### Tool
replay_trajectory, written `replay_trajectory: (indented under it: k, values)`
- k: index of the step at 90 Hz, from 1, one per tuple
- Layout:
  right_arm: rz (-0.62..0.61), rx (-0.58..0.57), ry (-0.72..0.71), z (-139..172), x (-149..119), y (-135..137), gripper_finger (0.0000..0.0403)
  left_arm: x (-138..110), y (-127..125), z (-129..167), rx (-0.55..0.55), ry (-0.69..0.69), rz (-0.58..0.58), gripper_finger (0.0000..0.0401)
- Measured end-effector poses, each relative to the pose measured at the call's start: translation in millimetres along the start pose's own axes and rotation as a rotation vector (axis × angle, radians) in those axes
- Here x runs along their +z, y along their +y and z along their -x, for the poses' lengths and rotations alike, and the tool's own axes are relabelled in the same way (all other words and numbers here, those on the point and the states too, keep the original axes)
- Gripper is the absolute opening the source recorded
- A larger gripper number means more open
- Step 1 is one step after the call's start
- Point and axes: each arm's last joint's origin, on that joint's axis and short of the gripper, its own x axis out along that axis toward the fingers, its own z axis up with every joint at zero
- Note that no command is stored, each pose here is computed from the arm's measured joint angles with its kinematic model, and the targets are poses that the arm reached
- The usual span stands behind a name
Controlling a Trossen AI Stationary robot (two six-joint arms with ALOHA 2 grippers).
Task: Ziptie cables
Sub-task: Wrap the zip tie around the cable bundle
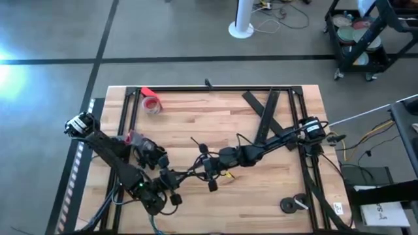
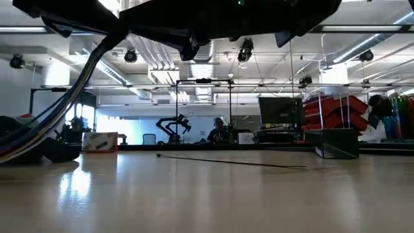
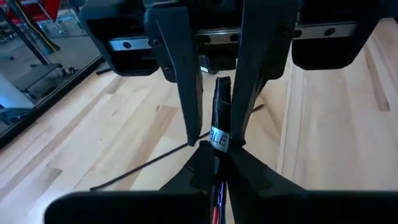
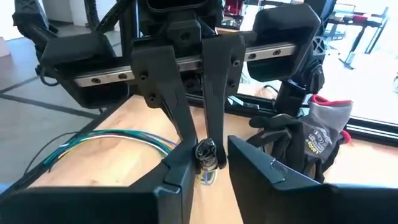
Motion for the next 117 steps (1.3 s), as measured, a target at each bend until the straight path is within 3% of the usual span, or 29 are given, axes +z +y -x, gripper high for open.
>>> replay_trajectory:
  k: [33, 64, 76, 86, 98, 117]
  values:
    - [0.005, 0.007, 0.002, 0.1, -0.4, 1.5, 0.0015, -0.2, 0.8, -1.4, -0.006, 0.010, -0.001, 0.0016]
    - [0.003, 0.014, 0.059, 5.4, 3.7, 3.2, 0.0009, -1.8, -0.5, -3.6, -0.052, 0.050, 0.004, 0.0036]
    - [0.001, 0.011, 0.212, 17.1, 4.6, 1.8, 0.0008, -2.4, -1.0, -0.7, -0.107, 0.087, -0.006, 0.0061]
    - [-0.002, 0.021, 0.363, 30.4, 3.4, 2.3, 0.0007, -1.3, 1.7, -0.9, -0.091, 0.085, -0.010, 0.0078]
    - [0.007, -0.022, 0.540, 47.3, -0.2, 2.0, 0.0007, 0.2, 9.1, -10.8, 0.007, 0.051, -0.003, 0.0086]
    - [0.037, -0.074, 0.751, 79.0, 6.2, -1.7, 0.0007, -9.7, 38.2, -54.5, 0.174, 0.094, 0.016, 0.0068]
